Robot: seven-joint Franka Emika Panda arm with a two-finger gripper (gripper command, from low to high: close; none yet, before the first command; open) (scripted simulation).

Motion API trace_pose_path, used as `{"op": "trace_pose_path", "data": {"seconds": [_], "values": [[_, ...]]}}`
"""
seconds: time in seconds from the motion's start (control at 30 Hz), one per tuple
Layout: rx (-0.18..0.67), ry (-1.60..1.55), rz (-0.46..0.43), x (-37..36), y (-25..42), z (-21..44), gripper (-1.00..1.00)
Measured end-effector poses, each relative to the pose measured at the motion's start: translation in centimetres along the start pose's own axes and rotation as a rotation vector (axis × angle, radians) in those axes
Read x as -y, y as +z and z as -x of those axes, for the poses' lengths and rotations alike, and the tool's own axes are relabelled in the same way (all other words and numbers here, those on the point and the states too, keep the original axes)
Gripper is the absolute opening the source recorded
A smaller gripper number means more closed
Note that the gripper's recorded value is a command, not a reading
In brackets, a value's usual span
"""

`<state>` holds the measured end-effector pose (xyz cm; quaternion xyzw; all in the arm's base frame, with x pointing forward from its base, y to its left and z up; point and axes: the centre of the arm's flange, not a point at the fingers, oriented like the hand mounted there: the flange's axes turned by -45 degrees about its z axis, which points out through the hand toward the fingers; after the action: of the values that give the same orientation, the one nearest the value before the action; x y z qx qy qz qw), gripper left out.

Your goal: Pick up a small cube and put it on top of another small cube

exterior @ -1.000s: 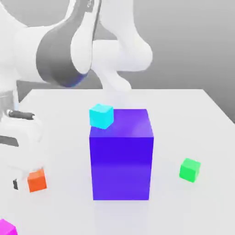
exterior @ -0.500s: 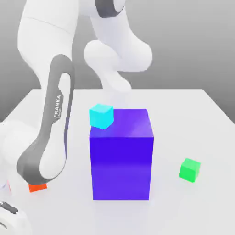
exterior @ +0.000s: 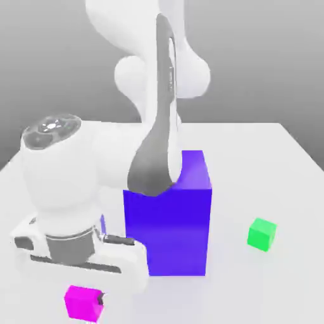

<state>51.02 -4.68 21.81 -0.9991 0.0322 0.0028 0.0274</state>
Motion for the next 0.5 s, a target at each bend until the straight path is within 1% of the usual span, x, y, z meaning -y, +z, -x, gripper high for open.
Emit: {"op": "trace_pose_path", "data": {"seconds": [0.17, 0.23, 0.3, 0.43, 0.5], "values": [[0.013, -0.305, -0.005, 12.4, -0.7, 6.1, -1.0], [0.021, -0.518, 0.0, 19.8, -0.8, 11.2, -1.0], [0.026, -0.714, 0.013, 25.0, -0.9, 17.1, -1.0], [0.021, -0.901, 0.045, 26.8, -0.8, 23.9, -1.0], [0.02, -0.936, 0.053, 27.1, 0.5, 25.0, -1.0]]}}
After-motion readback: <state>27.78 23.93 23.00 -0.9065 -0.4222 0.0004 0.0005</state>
